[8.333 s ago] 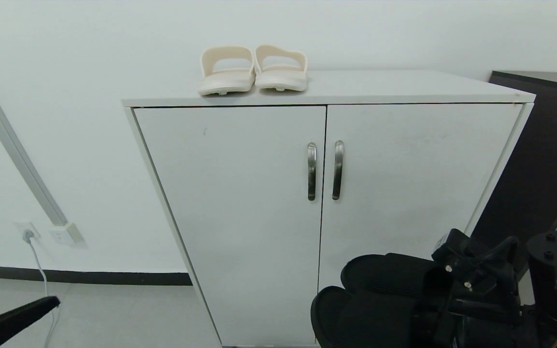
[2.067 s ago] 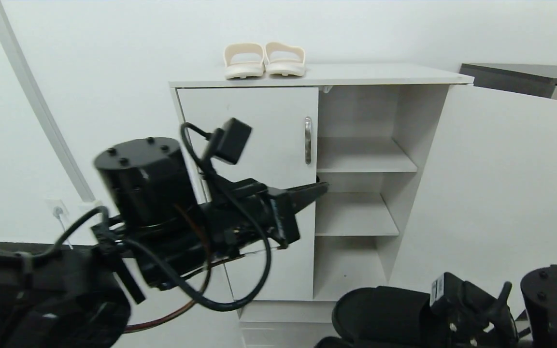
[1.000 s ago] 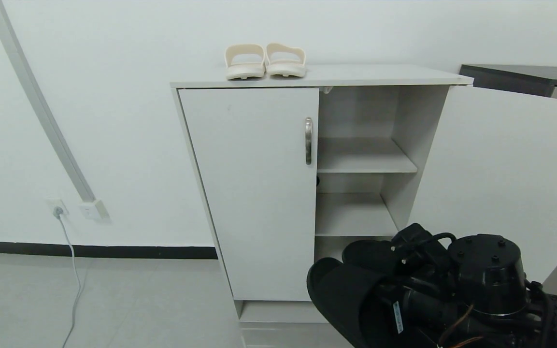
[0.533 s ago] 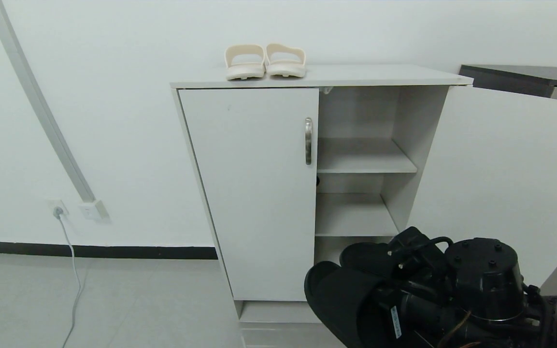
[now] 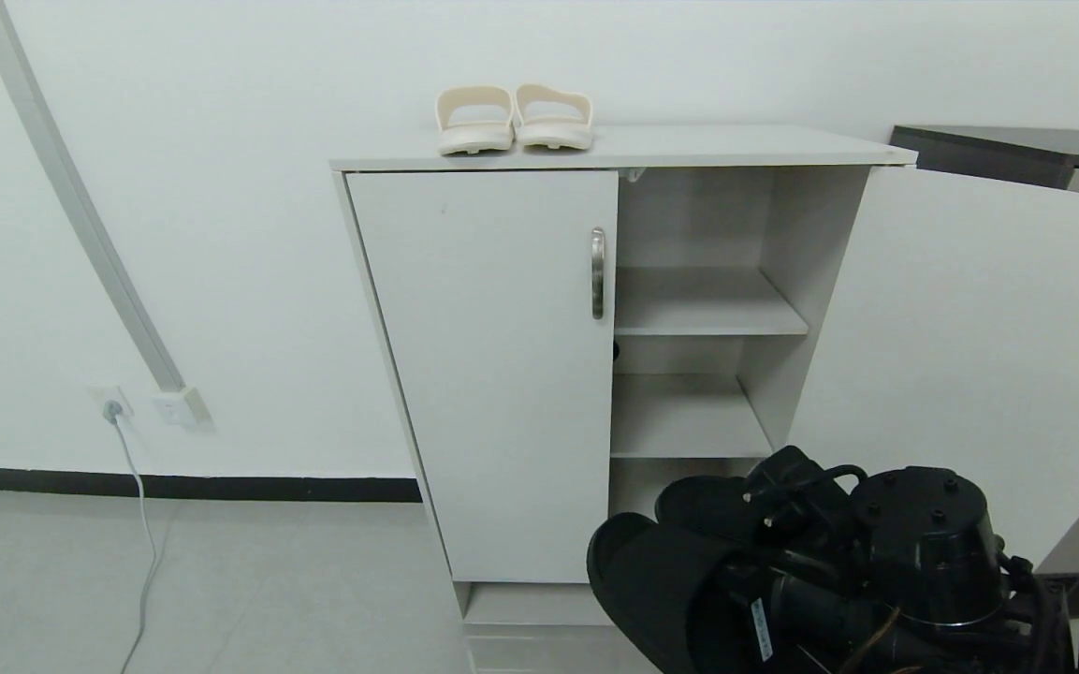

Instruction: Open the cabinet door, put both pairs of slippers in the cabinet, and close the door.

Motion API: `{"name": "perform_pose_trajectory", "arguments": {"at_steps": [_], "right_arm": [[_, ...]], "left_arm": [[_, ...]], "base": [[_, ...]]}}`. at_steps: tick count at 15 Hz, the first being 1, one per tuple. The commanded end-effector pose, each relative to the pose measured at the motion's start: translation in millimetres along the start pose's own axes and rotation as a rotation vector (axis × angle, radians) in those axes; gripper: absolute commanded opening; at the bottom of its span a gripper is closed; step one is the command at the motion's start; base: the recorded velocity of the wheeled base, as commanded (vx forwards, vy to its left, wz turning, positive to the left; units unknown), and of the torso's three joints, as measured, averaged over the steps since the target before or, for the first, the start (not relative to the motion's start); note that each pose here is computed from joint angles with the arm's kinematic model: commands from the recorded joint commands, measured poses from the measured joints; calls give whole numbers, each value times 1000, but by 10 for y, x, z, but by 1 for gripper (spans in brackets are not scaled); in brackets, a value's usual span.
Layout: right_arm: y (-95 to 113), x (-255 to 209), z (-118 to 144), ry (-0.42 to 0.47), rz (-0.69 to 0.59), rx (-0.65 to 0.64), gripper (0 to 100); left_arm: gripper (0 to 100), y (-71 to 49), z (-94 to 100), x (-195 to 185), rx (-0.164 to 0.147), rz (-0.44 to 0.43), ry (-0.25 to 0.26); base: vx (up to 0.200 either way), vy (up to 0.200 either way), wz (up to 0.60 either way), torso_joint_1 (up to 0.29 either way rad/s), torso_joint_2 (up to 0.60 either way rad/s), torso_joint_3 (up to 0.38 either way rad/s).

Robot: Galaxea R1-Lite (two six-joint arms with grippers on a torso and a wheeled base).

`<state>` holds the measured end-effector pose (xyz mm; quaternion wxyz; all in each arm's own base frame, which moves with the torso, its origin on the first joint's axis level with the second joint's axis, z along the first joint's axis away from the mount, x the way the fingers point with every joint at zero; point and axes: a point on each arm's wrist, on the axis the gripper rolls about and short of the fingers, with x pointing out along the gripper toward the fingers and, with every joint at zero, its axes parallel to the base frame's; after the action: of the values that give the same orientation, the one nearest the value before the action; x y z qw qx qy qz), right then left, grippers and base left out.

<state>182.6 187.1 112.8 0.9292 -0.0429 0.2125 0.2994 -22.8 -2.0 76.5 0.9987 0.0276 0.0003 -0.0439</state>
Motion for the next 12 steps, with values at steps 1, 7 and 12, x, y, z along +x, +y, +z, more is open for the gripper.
{"name": "perform_pose_trajectory", "arguments": {"at_steps": [1,7,12], "right_arm": [[5,35,-18,5,0,-1,0],[53,587,54,-120,-260,62,0],[102,1205,50,-181,-558,112,0]], "left_arm": [[0,-4,-6,-3,14,-13,-2],[0,0,-6,-3,-40,2,-1],[0,0,-6,-3,-38,2,-1]], "base": [[0,0,0,0,0,0],[0,0,0,0,0,0],[0,0,0,0,0,0]]}}
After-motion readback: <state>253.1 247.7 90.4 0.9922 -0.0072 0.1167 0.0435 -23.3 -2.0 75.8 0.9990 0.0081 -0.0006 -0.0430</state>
